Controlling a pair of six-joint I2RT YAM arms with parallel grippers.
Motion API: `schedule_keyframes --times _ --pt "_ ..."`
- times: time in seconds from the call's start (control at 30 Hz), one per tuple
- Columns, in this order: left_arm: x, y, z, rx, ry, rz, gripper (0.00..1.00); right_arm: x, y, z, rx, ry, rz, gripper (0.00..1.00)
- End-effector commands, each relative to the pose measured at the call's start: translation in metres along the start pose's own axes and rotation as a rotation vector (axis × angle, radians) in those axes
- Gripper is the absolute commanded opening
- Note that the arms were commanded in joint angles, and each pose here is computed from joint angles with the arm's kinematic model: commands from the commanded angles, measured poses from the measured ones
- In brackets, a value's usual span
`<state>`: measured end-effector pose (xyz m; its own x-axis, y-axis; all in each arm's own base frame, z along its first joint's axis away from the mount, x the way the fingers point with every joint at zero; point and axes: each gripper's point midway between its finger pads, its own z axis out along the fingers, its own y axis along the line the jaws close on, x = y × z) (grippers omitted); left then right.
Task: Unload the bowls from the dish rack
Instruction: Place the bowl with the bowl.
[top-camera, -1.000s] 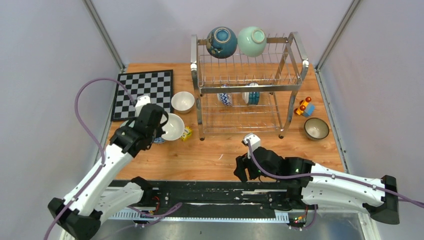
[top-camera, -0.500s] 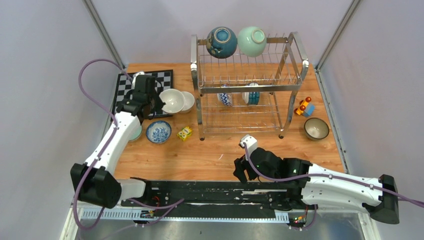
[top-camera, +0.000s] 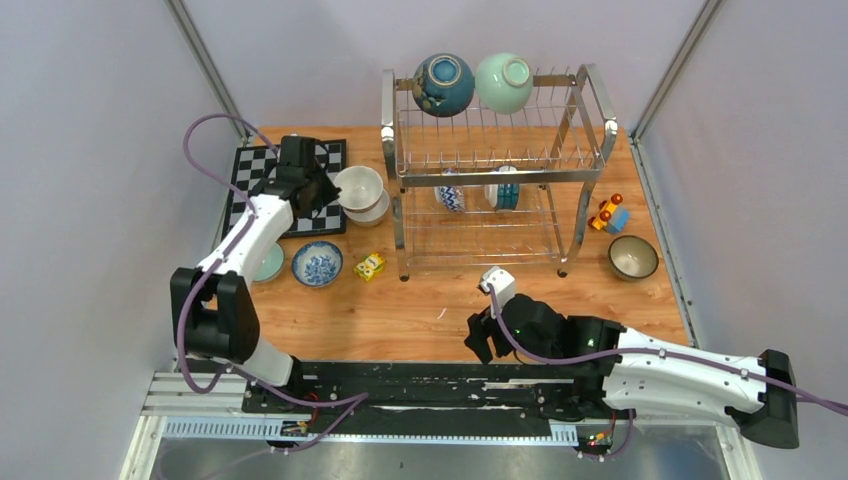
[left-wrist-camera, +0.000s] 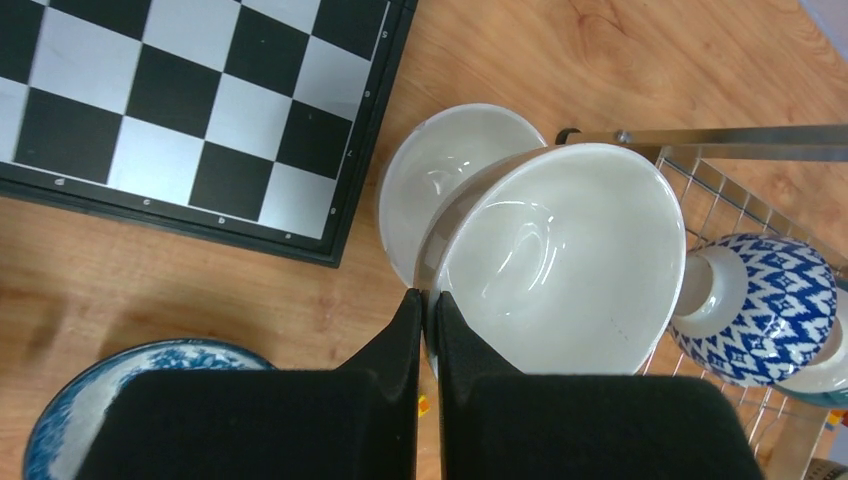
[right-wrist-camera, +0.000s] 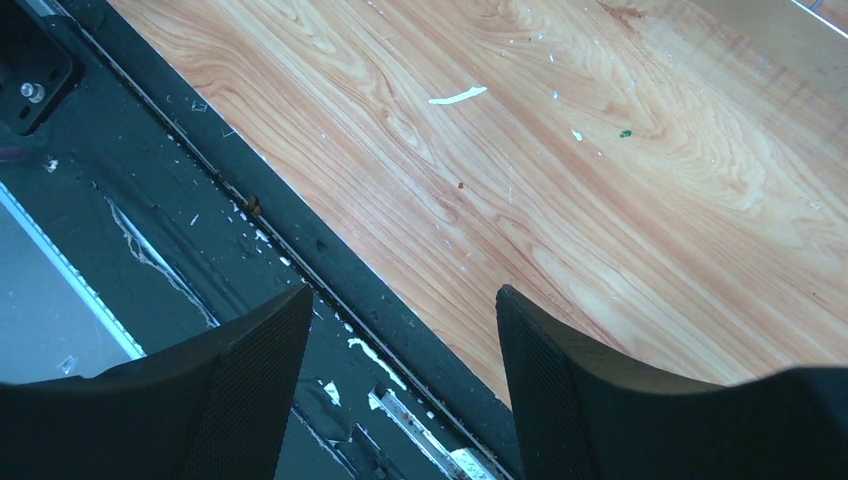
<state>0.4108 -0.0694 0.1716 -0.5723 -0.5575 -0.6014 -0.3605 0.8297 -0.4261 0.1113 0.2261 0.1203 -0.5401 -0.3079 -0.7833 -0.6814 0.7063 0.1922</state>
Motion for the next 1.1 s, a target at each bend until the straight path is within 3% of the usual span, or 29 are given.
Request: schedule_keyframes --times 0.0,1.07 --pt "-0.03 -0.032 0.007 0.129 -0.07 -0.063 0.0 0.001 -0.007 -0.001 0.023 -0.017 0.013 0.71" --pt "0.008 0.002 0.066 0.053 0.032 -0.054 0.0 0.002 -0.007 -0.003 0.021 -0.029 0.046 0.7"
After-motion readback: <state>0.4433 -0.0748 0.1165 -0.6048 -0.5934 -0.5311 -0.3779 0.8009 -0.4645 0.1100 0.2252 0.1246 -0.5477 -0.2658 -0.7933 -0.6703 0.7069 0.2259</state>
